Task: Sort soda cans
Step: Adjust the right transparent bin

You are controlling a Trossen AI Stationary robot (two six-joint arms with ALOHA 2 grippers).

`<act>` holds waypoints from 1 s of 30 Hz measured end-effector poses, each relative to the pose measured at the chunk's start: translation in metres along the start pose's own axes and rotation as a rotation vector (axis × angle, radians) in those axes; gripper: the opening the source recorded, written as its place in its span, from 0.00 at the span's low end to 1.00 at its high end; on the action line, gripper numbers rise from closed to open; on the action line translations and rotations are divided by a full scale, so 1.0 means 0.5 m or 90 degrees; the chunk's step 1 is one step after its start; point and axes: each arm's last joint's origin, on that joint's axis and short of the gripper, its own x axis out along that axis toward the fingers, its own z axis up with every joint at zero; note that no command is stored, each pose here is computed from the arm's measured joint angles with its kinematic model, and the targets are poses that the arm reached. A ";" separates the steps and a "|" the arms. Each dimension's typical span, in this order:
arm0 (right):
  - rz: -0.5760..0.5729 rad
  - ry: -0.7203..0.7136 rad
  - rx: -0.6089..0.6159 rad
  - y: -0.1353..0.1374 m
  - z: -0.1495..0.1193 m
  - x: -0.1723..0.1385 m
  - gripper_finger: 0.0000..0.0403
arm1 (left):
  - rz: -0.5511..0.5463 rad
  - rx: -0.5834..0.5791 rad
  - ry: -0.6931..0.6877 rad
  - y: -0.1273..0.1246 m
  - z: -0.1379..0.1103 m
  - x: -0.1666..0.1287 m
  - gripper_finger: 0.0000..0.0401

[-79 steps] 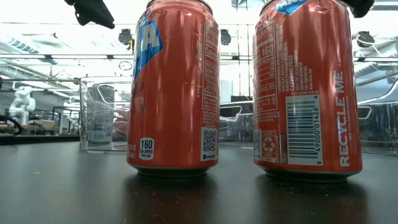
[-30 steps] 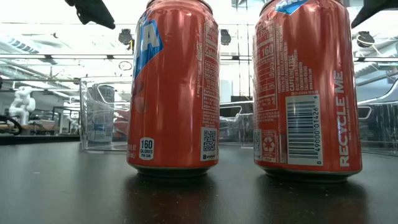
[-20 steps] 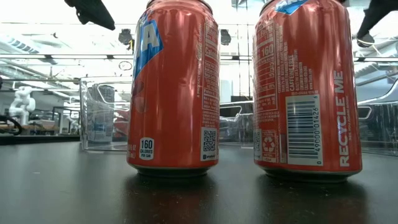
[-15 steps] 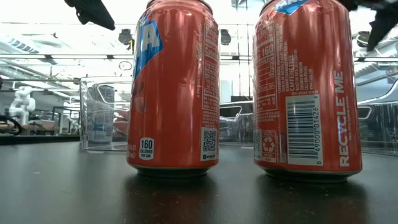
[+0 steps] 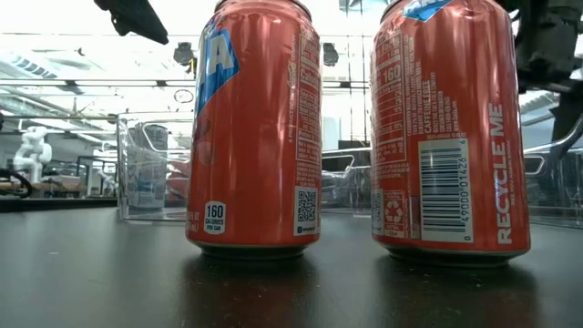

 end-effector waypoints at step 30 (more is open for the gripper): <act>0.156 0.055 -0.048 0.098 -0.027 0.061 0.08 | 0.000 -0.002 -0.002 0.000 0.001 0.000 0.31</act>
